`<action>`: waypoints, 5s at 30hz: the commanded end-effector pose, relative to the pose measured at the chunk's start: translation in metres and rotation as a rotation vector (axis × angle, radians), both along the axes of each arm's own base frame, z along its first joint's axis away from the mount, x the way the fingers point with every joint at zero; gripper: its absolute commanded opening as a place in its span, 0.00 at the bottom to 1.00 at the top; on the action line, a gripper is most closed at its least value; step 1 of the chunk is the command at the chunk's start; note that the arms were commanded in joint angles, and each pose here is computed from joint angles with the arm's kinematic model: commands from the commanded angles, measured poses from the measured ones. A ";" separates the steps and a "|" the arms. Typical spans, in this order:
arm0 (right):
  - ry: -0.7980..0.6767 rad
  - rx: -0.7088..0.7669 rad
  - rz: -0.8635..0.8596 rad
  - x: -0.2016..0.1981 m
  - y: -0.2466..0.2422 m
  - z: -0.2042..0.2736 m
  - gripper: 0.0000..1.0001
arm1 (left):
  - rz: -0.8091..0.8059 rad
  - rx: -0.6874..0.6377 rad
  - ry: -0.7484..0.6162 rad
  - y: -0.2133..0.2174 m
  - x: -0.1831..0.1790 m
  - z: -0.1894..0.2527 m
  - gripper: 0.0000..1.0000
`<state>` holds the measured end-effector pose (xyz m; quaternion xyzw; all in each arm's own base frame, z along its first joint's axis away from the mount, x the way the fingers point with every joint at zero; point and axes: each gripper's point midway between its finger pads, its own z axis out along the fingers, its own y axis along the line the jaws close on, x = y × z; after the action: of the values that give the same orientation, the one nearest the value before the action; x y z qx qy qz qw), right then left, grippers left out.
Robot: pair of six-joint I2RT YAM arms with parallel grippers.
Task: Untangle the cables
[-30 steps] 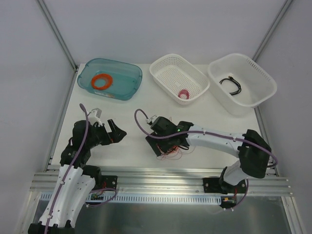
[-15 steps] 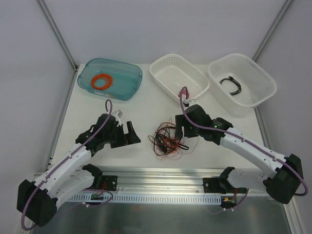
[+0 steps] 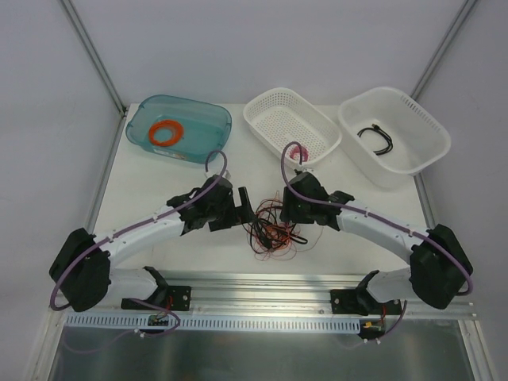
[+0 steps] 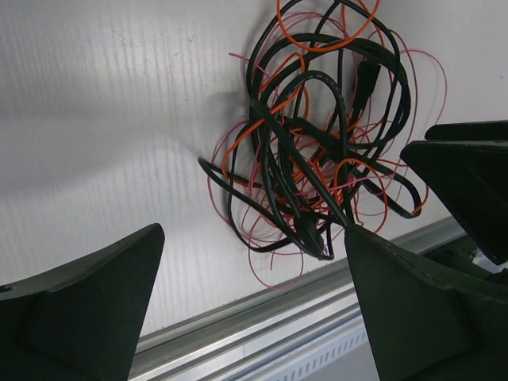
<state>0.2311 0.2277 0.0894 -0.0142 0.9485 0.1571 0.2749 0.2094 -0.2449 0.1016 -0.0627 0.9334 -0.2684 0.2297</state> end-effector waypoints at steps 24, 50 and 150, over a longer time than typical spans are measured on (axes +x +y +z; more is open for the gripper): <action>-0.189 0.019 0.120 -0.004 -0.015 0.119 0.01 | 0.049 0.227 0.104 -0.026 0.011 -0.091 0.93; -0.913 0.029 -0.135 -0.030 -0.153 0.407 0.01 | 0.116 0.308 0.046 0.017 0.018 -0.086 0.69; -0.082 -0.056 0.048 0.019 -0.054 0.072 0.11 | 0.218 0.418 0.139 0.158 0.049 -0.060 0.00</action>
<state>0.2481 0.1347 0.1689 -0.0237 0.9427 0.0828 0.3223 0.2673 -0.0811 0.0391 -0.1485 0.9662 -0.0150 0.2103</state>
